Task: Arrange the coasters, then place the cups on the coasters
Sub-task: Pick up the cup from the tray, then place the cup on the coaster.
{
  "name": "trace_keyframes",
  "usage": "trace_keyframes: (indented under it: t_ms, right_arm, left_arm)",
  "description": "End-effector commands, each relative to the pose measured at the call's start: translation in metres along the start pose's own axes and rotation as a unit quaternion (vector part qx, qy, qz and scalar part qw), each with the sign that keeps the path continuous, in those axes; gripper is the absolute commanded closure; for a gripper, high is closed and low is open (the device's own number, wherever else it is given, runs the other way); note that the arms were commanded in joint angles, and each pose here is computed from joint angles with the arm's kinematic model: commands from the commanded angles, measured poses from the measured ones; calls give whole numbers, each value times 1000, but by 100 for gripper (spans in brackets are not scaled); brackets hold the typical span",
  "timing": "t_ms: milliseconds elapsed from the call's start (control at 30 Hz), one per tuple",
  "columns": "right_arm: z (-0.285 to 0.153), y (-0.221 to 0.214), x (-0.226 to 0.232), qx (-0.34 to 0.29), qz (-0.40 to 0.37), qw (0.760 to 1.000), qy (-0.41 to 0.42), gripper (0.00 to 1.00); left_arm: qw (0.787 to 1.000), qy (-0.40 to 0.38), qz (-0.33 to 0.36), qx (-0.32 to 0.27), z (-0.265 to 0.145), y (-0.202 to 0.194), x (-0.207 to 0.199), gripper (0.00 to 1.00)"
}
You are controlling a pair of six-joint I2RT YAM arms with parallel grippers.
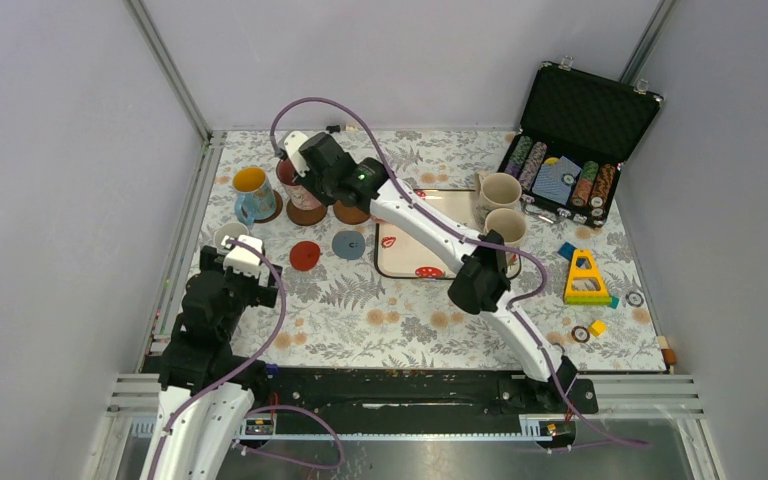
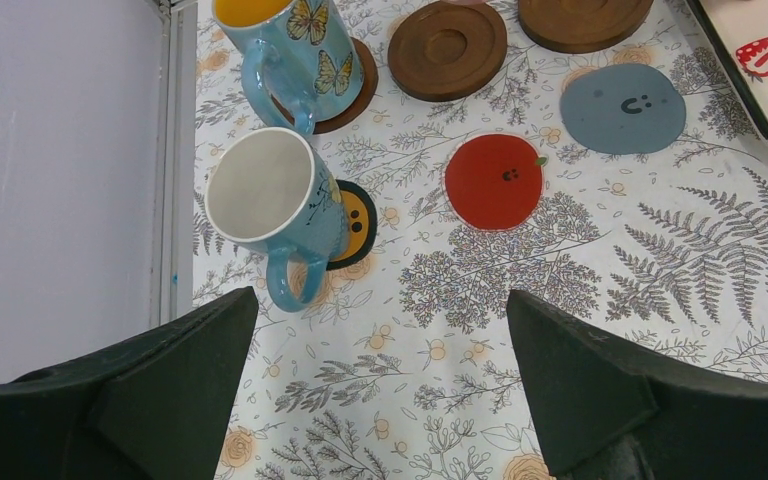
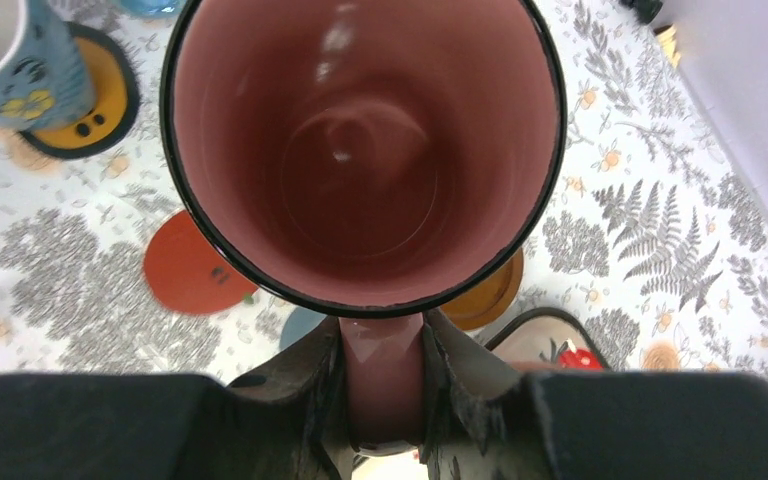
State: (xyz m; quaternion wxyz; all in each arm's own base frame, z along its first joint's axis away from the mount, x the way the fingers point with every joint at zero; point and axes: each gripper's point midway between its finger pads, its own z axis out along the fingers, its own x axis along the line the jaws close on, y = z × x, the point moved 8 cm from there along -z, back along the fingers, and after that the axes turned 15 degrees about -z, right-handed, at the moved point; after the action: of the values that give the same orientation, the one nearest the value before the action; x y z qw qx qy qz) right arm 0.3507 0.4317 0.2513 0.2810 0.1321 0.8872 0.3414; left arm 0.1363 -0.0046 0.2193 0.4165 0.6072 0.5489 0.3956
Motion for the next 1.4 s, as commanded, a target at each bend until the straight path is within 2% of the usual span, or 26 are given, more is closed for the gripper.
trace_keyframes:
  t_ms: [0,533,1367]
  right_arm:
    - [3,42,-34,-112,-3,988,-103,100]
    - [64,17,-18,-97,-2,990,-98,100]
    - [89,4,-14,-104,29,993,-52,100]
  left_arm:
    - [1000,-2,-11,-28,-1,9,0,1]
    - [999,1,-11,-30,-2,9,1,1]
    - [999,3,-11,-30,-2,9,2,1]
